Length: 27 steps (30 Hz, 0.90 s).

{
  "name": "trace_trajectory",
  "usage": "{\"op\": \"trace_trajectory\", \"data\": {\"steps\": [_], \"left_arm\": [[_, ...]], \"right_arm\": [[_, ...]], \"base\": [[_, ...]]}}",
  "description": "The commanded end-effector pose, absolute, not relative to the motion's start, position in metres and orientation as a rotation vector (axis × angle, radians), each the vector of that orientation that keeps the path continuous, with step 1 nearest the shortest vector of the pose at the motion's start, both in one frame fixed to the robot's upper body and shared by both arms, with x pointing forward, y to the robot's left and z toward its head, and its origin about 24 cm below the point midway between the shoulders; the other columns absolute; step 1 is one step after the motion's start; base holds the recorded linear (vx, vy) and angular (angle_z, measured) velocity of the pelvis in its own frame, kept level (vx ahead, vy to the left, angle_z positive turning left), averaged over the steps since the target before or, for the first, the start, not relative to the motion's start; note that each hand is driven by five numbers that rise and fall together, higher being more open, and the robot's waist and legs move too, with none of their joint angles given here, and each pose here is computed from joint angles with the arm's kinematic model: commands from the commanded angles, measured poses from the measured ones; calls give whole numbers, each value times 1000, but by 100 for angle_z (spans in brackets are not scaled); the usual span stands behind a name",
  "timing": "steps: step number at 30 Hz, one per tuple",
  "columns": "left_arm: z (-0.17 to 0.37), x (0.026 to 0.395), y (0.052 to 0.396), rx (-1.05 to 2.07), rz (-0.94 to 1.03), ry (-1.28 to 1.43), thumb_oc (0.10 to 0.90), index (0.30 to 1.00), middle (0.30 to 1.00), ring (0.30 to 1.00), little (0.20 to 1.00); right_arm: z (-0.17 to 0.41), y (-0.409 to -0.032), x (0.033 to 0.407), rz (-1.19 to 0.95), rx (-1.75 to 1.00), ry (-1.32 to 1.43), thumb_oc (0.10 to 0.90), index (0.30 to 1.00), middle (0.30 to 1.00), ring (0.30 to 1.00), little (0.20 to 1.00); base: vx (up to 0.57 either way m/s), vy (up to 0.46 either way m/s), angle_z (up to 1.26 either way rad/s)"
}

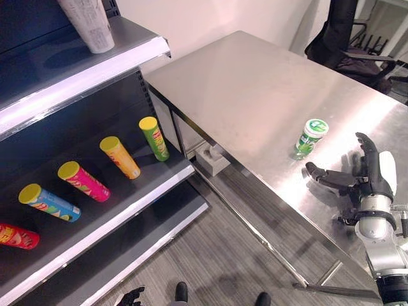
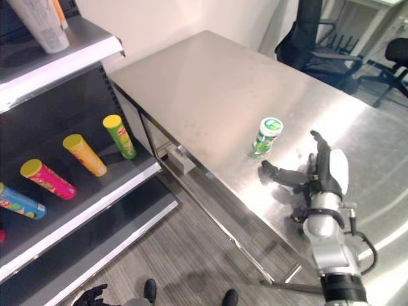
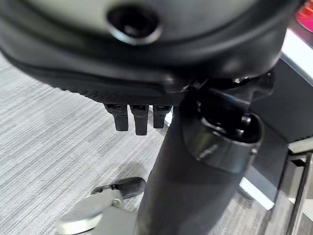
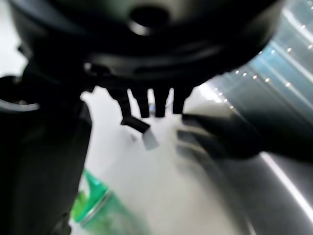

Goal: Put the goods on the table back onto the shelves and tidy them up.

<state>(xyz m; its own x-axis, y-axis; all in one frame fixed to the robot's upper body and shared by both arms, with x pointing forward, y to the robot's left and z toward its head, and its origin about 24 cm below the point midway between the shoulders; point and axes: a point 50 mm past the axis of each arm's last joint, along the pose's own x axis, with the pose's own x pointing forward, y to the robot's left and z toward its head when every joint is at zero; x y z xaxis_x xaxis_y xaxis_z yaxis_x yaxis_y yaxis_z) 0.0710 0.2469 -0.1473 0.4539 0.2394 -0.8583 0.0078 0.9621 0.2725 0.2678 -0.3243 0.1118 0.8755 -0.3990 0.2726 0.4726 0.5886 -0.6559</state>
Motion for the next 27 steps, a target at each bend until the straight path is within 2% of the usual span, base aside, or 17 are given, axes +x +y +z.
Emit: {"op": "trace_trajectory", "data": {"steps": [1, 16, 17, 18, 19, 27], "left_arm": [[-138, 87, 265, 354, 124, 1033, 800, 900, 900, 900, 900], [-136, 87, 268, 378, 119, 1027, 800, 900, 900, 900, 900], [-136, 87, 269, 381, 119, 1029, 800, 900, 900, 900, 900], [-136, 87, 268, 379, 119, 1027, 800, 900, 900, 900, 900], [-136, 87, 269, 382, 118, 1027, 800, 900, 900, 900, 900], [-135, 86, 271, 394, 123, 1027, 800, 900, 900, 900, 900]], "right_arm": [[173, -323, 284, -610, -832, -357, 800, 900, 900, 900, 900], [184, -328, 289, -668, -871, -378, 800, 900, 900, 900, 900], [184, -327, 290, -669, -867, -381, 605, 608, 608, 608, 608], [184, -327, 290, -671, -865, -380, 563, 545, 545, 545, 545], [185, -326, 291, -675, -864, -384, 400, 300, 300, 300, 300], [199, -325, 294, -707, -857, -438, 400, 300, 300, 300, 300]], "base": [[32, -10, 9], [30, 1, 9], [27, 1, 4], [34, -3, 1], [38, -8, 1], [17, -4, 0]]}}
